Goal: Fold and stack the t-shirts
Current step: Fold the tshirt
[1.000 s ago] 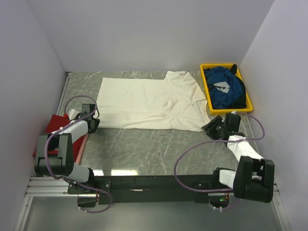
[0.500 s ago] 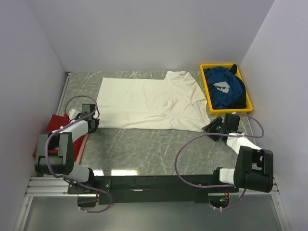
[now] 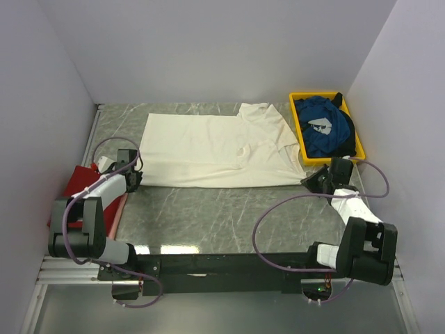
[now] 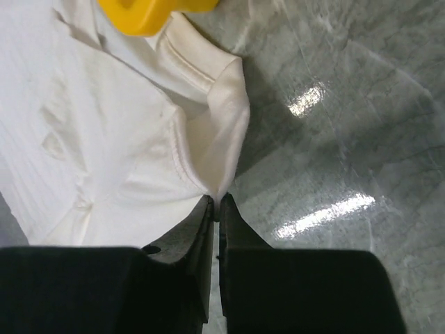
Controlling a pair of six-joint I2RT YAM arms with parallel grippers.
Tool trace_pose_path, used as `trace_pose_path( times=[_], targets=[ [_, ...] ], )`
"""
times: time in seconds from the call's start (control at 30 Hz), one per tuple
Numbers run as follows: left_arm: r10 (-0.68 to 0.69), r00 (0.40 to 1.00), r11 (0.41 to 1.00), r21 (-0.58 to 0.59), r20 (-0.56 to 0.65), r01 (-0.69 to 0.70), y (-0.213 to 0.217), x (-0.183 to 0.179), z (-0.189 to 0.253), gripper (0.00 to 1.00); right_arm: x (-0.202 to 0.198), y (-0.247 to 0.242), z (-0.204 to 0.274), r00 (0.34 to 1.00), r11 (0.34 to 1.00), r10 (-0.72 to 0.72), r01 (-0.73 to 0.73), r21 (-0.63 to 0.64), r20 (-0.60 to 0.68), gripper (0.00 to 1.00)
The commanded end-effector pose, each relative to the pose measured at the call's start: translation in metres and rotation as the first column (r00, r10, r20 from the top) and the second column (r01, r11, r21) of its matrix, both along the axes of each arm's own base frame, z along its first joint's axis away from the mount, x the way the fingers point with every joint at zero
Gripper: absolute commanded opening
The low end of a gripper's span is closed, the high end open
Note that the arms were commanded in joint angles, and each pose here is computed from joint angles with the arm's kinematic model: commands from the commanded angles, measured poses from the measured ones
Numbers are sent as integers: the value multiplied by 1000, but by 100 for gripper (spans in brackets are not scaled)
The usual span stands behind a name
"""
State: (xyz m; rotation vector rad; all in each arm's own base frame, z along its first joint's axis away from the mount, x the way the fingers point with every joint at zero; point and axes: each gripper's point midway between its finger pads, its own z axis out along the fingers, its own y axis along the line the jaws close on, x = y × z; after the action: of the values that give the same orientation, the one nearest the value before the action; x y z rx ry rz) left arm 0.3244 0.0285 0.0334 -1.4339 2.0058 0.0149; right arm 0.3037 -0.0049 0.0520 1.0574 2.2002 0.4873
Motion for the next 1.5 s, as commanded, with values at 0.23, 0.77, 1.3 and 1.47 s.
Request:
trace_pose_path(
  times=[0.23,0.77,1.3,1.47],
  targets=[
    [49,999,998,46,17,-50,13,-21,24,1,-24,-21,22,998,998,-51,52,-22,31,0],
    [183,983,983,-11,-3,-183,14,-94,12,1,-86,-11,17,993,991,-114,112,77,16,0],
    [33,975,999,-45,220,-24,-2,-76,80,75,-71,-3,67,986,1000,-3,-1,26,167,82],
    [-59,961,997,-25,271,68,-10,-31,118,69,-30,19,103,966,995,99,-90,-50,240,82]
  ],
)
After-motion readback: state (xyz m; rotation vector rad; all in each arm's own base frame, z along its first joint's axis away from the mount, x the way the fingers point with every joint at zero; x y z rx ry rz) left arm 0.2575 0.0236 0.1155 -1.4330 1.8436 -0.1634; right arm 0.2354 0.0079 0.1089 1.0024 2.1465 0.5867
